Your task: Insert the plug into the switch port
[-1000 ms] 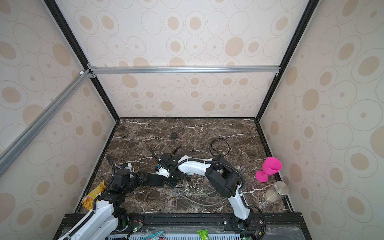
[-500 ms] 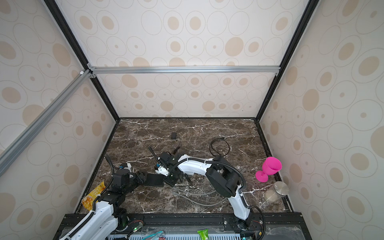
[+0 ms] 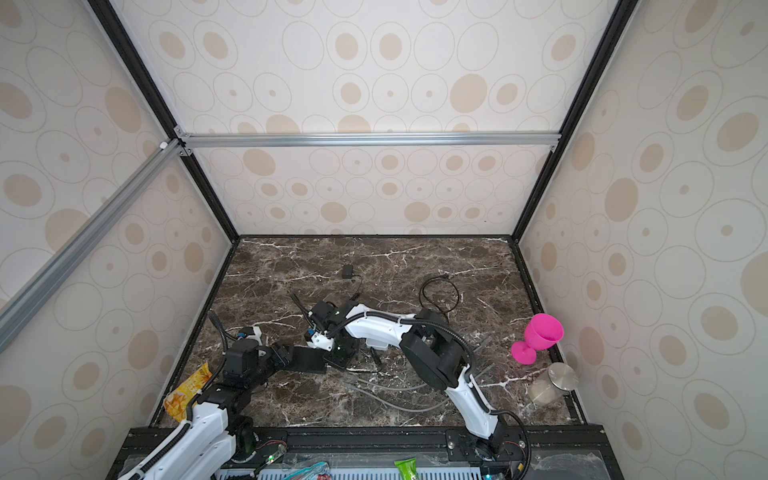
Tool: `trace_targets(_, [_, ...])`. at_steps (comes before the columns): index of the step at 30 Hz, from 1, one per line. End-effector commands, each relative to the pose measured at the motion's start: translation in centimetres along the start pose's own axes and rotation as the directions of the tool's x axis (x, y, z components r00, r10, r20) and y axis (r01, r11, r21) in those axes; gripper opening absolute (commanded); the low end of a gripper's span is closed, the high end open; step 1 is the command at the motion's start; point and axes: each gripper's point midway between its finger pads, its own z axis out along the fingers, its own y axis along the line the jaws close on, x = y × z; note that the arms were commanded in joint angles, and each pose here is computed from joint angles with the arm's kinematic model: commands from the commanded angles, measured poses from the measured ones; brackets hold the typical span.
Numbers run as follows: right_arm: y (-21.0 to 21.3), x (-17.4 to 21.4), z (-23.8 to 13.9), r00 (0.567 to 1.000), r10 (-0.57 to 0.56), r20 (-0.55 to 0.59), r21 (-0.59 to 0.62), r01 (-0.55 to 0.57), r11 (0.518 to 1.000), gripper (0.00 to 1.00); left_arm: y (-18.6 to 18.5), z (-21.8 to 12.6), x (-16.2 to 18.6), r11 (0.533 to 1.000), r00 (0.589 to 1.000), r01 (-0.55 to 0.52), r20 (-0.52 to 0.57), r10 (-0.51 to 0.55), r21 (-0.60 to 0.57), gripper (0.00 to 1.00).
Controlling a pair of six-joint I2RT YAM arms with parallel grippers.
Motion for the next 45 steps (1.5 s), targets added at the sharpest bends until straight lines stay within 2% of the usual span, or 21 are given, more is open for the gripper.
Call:
trace_targets(1, [1.3,-4.4,-1.3,0.986,-0.096,0.138,-0.025,0.101,0.995,0.00,-1.2,0.1,1.6,0.997,0.997,-0.001,-0.074,0.007,0.081,0.58])
trace_targets(14, [2.0,-8.2,-2.4,0.962,-0.166,0.219,-0.043,0.179,0.983,0.00,-1.9,0.2,2.7,0.988,0.994,0.001,-0.111,0.016,0.155,0.56])
trace_targets(21, [3.3,-9.8,-3.0,0.903,-0.319,0.287,-0.052,0.347,0.936,0.00,-2.8,0.3,3.1,0.979,0.989,-0.013,-0.139,0.041,0.201,0.55])
trace_targets(27, [3.6,-11.3,-3.6,0.868,-0.362,0.341,-0.027,0.394,0.919,0.00,-3.2,0.5,3.5,0.974,0.986,-0.011,-0.159,0.049,0.227,0.55])
trace_targets(31, [3.7,-12.0,-3.5,0.865,-0.357,0.351,-0.029,0.391,0.920,0.00,-3.3,0.5,3.7,0.973,0.984,-0.011,-0.169,0.052,0.232,0.55])
trace_targets(35, [2.5,-10.8,-2.5,0.895,-0.332,0.297,0.010,0.345,0.939,0.00,-3.2,0.5,3.6,0.975,0.985,-0.009,-0.165,0.047,0.222,0.55])
trace_targets(36, [1.9,-10.3,-2.2,0.902,-0.323,0.285,0.035,0.327,0.944,0.02,-3.0,0.5,3.6,0.977,0.986,-0.011,-0.162,0.046,0.213,0.56])
trace_targets(40, [0.0,-7.7,-1.6,0.916,-0.293,0.273,0.130,0.266,0.955,0.21,-2.4,0.4,2.7,0.987,0.991,-0.018,-0.126,0.038,0.161,0.57])
trace_targets(45, [-1.0,-4.5,-2.0,0.931,-0.253,0.265,0.184,0.208,0.961,0.25,-1.6,-0.2,0.8,0.997,0.998,-0.018,-0.051,0.022,0.081,0.60])
